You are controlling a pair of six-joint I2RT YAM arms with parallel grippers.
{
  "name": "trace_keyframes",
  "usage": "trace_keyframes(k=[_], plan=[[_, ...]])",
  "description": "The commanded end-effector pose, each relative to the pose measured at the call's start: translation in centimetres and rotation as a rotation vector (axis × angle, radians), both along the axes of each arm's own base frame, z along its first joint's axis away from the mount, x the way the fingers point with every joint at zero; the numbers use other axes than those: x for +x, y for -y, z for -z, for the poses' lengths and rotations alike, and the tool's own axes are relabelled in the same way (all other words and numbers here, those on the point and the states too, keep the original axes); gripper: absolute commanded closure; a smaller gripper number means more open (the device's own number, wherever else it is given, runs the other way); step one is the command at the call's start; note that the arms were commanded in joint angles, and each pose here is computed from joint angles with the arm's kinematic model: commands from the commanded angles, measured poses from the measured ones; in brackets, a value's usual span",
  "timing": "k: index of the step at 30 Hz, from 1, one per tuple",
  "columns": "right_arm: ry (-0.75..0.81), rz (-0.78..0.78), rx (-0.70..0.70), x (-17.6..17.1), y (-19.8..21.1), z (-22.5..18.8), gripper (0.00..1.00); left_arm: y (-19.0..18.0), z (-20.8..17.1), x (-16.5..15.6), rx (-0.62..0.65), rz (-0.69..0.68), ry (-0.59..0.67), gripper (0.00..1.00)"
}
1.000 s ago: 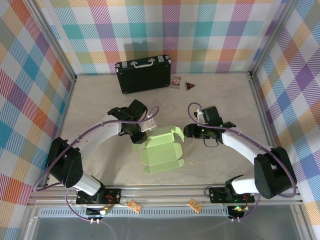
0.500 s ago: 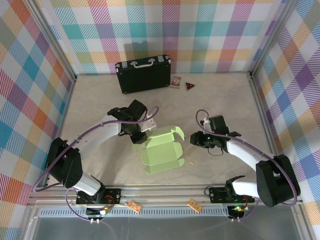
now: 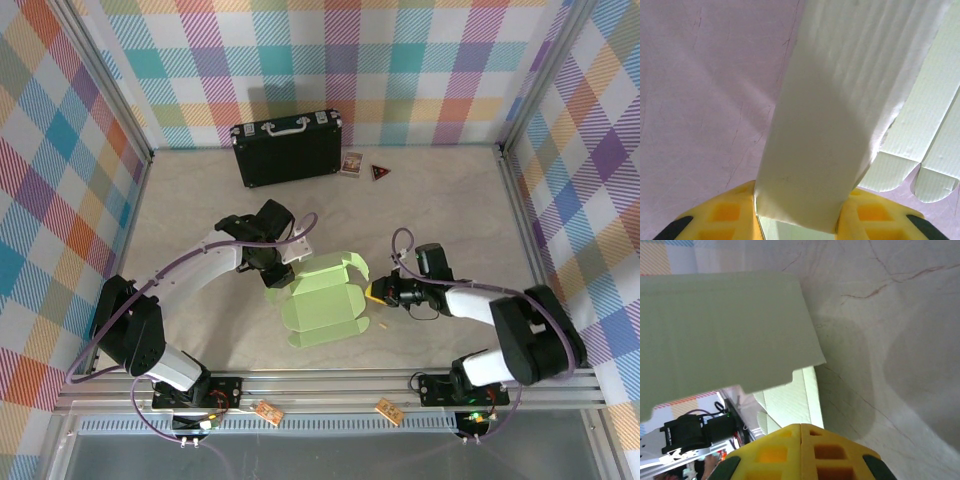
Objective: Fold the paper box
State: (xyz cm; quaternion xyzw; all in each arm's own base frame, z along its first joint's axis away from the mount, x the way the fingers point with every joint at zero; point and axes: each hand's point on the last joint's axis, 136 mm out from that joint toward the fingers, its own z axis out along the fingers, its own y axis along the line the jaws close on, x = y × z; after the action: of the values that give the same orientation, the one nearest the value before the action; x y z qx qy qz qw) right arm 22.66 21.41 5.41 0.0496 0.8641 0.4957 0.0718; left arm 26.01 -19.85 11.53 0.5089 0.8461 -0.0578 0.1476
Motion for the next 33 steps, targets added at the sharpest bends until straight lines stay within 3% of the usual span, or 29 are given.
trace_keyframes(k=[1, 16, 29, 33], plan=[[-0.016, -0.017, 0.105, 0.3, -1.0, -0.6, 1.00, 0.5, -0.1, -0.5, -0.027, 0.013, -0.012, 0.77], [-0.103, 0.068, -0.075, 0.9, 0.7, 4.4, 1.00, 0.5, -0.6, -1.3, -0.055, 0.039, -0.015, 0.79], [-0.075, 0.098, -0.109, 2.4, 0.9, 3.8, 1.00, 0.2, -0.5, -1.9, -0.051, 0.058, -0.018, 0.80], [-0.019, 0.132, -0.216, 3.3, 2.3, 2.6, 0.90, -0.2, -0.1, -1.5, -0.017, 0.048, -0.012, 0.80]])
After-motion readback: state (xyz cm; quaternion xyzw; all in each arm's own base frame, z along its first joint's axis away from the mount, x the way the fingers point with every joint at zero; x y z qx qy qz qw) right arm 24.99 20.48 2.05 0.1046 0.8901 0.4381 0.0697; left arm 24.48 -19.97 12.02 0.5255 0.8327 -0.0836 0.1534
